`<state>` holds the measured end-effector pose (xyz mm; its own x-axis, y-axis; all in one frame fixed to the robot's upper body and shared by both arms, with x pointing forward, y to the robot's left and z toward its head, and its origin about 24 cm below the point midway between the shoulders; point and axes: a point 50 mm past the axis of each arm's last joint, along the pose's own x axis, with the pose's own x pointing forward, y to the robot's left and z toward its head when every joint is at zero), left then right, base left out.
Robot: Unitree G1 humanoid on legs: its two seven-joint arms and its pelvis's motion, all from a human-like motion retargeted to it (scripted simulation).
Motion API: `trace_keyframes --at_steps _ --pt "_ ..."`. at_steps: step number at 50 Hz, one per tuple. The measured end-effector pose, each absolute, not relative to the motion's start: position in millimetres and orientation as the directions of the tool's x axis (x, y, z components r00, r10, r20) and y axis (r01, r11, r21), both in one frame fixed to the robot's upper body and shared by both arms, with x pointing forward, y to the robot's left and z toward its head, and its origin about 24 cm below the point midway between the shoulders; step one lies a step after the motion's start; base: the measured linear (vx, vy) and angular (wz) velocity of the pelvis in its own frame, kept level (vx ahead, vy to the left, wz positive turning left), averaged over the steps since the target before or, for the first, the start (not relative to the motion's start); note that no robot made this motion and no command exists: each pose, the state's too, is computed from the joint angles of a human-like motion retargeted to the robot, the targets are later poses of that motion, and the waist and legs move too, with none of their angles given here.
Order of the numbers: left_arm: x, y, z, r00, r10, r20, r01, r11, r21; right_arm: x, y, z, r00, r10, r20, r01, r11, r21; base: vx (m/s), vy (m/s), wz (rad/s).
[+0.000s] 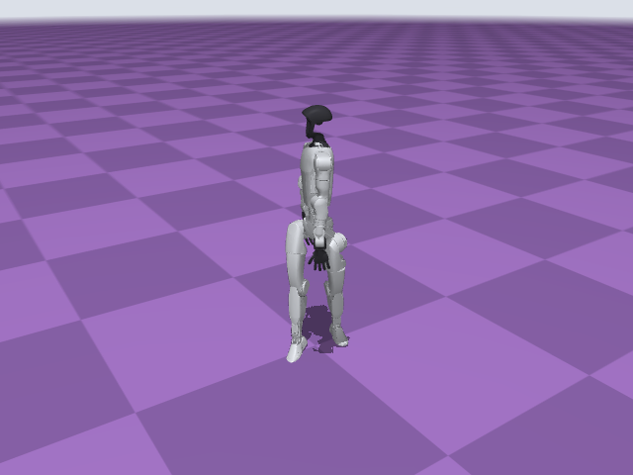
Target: Upper body actions
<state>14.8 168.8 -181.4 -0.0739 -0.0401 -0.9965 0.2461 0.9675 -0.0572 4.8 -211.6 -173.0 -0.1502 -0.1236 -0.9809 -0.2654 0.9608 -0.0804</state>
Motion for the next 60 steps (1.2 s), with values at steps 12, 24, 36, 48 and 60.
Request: trace_keyframes --at_steps 12,24,36,48,60 --pt "37 132 -181 -0.006 -0.141 -0.990 0.337 0.932 -0.134 -64 -202 -167 -0.376 -0.041 -0.926 -0.090 0.996 -0.008 0.00 0.01 0.21" --pt "-1 145 -182 -0.122 -0.085 -0.989 0.331 0.936 -0.121 -5 -219 -171 -0.187 -0.100 -0.977 -0.225 0.973 -0.057 0.06 -0.18 0.95" --pt "-9 191 -179 -0.128 0.031 -0.991 0.194 0.981 0.006 27 -239 -169 -0.042 -0.154 -0.987 -0.128 0.981 -0.147 0.20 -0.19 1.60" --pt "-3 207 -175 -0.147 0.078 -0.986 0.164 0.985 0.053 -3 -218 -172 -0.152 -0.070 -0.986 -0.163 0.986 -0.045 0.15 -0.09 1.54" --pt "-54 195 -171 -0.285 0.048 -0.957 0.080 0.996 0.026 52 -188 -177 0.042 0.012 -0.999 -0.386 0.923 -0.005 0.05 -0.03 0.69"
